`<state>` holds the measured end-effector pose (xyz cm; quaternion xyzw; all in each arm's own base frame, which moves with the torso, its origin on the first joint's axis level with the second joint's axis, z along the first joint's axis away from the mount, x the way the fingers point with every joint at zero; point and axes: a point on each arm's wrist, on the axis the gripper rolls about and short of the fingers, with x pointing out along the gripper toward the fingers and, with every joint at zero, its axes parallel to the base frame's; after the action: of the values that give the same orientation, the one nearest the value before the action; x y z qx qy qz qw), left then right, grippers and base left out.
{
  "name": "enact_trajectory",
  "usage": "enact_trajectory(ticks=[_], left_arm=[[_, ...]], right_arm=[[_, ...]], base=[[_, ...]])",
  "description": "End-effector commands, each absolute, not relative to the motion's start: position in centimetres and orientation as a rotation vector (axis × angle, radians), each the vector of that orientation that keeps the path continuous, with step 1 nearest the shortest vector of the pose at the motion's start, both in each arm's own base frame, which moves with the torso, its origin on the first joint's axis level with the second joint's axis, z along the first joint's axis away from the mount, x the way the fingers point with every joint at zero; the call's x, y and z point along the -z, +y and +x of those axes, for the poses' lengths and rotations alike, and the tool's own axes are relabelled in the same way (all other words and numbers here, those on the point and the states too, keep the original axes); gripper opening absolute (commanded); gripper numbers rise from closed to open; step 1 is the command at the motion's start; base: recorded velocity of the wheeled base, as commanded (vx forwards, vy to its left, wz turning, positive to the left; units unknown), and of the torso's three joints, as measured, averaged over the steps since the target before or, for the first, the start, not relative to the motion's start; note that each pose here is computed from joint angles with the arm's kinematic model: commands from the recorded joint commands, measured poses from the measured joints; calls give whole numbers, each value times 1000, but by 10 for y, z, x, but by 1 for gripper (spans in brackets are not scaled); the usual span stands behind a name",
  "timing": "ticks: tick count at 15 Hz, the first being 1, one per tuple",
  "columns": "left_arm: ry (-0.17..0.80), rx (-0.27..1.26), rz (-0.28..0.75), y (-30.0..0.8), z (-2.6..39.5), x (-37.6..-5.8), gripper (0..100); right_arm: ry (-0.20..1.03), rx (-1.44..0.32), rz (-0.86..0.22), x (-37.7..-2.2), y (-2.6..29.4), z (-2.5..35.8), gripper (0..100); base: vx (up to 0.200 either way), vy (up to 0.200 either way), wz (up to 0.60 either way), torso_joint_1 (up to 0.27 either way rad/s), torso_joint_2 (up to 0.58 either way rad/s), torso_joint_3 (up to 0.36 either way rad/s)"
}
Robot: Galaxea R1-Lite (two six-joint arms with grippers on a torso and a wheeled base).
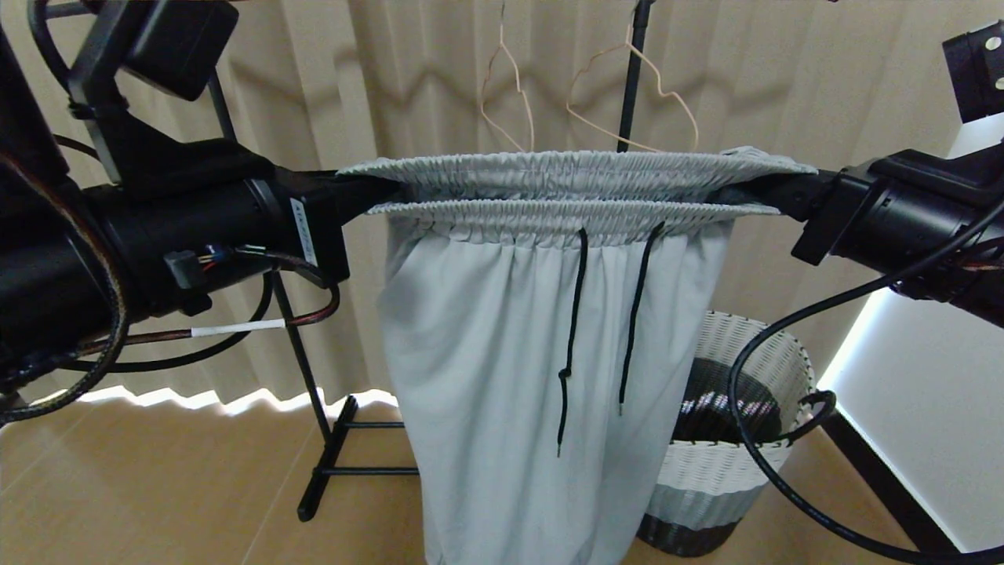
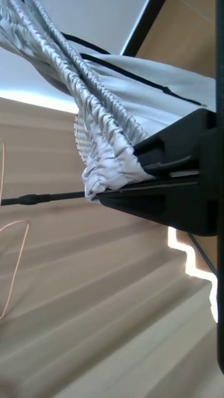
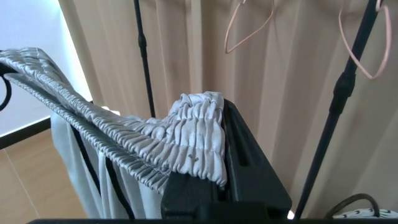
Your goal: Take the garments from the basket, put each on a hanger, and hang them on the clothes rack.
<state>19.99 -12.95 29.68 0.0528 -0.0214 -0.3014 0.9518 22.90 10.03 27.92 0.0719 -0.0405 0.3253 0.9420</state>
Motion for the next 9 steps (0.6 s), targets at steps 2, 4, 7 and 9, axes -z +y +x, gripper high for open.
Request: enact_trajectory(ticks=[2,4,7,9], left_arm=[[-51,610,105,-128,198,-299,0],[-45,608,107,-128,198,-297,0],[-32,562,115,-124,204,-294,0],[-16,505,126,-120,212,-291,0]], right_arm=[[-82,-664,147,-279,100,228,100],[-55,-664,145,-271,100,227,100],[-34,-670,130,-263,100,224,100],[-31,-679,130,-262,102,222,100]], base=[[0,0,0,0,0,0],[0,0,0,0,0,0],[0,0,0,0,0,0],[0,0,0,0,0,0]])
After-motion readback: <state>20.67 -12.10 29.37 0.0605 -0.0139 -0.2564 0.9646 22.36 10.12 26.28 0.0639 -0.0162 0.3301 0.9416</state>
